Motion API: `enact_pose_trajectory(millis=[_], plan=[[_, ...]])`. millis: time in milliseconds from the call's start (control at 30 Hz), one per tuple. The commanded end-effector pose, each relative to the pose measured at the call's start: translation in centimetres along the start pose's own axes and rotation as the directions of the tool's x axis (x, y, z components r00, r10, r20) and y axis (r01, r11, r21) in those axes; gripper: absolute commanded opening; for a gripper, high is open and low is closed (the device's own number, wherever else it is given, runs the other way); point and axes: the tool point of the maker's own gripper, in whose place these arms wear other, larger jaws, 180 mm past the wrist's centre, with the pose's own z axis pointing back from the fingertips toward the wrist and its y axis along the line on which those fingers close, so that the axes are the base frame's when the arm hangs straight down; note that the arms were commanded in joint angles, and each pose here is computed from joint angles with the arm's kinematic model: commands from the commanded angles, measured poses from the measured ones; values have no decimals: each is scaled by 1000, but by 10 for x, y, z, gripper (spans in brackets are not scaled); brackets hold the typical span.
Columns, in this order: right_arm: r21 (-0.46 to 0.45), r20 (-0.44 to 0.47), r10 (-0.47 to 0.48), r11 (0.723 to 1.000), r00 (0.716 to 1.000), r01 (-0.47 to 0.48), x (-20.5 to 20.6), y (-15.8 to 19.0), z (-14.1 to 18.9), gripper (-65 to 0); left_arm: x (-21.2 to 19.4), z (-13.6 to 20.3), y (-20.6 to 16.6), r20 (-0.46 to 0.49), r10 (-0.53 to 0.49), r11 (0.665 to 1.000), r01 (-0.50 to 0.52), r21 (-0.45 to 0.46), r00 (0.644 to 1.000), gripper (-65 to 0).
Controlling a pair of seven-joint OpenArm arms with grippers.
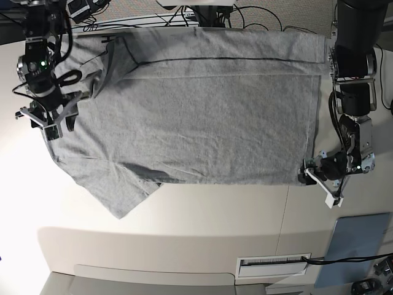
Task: Fold the T-shirt properly
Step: 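Move the left gripper along the hem to the opposite hem corner and grasp, then move the right gripper to the opposite side edge near the collar and grasp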
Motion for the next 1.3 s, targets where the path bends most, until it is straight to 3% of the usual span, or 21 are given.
enact_pose_trajectory(millis=[0, 100, 267, 467, 600, 767, 967, 1067, 1167, 1267], plan=[[-13, 49, -3, 1000, 999, 4, 16, -8, 0, -369, 34, 10, 3, 91, -8, 1000, 8, 7, 996, -253], [47, 45, -1, 999, 999, -1, 16, 2, -3, -369, 41, 10, 6, 132, 4, 1000, -8, 25, 991, -253], [52, 31, -11, 999, 999, 9, 11, 2, -6, -369, 40, 9, 4, 129, 4, 1000, -7, 18, 992, -253], [54, 28, -12, 998, 1000, 11, 11, 2, -6, -369, 23, -7, -22, 84, 9, 998, -4, -55, 996, -256], [54, 7, -10, 998, 1000, 10, 7, 2, -6, -369, 15, -15, -1, 96, 34, 997, -40, 59, 995, -255], [55, 12, -11, 998, 1000, 10, 8, 2, -6, -369, 6, -18, 4, 76, 32, 996, -38, 77, 997, -256], [55, 12, -9, 998, 1000, 9, 8, 2, -6, -369, -2, -21, -30, 28, 6, 996, -3, -86, 1000, -292], [55, 12, -9, 998, 1000, 9, 8, 2, -6, -369, -4, -23, -37, 22, 3, 994, -1, -106, 1000, -293], [55, 14, -9, 998, 1000, 9, 8, 2, -6, -369, -5, -23, -37, 18, 2, 994, 0, -107, 1000, -367], [55, 20, -10, 998, 1000, 9, 9, 2, -6, -369, -6, -22, -43, 16, -25, 990, 27, -142, 1000, -533]])
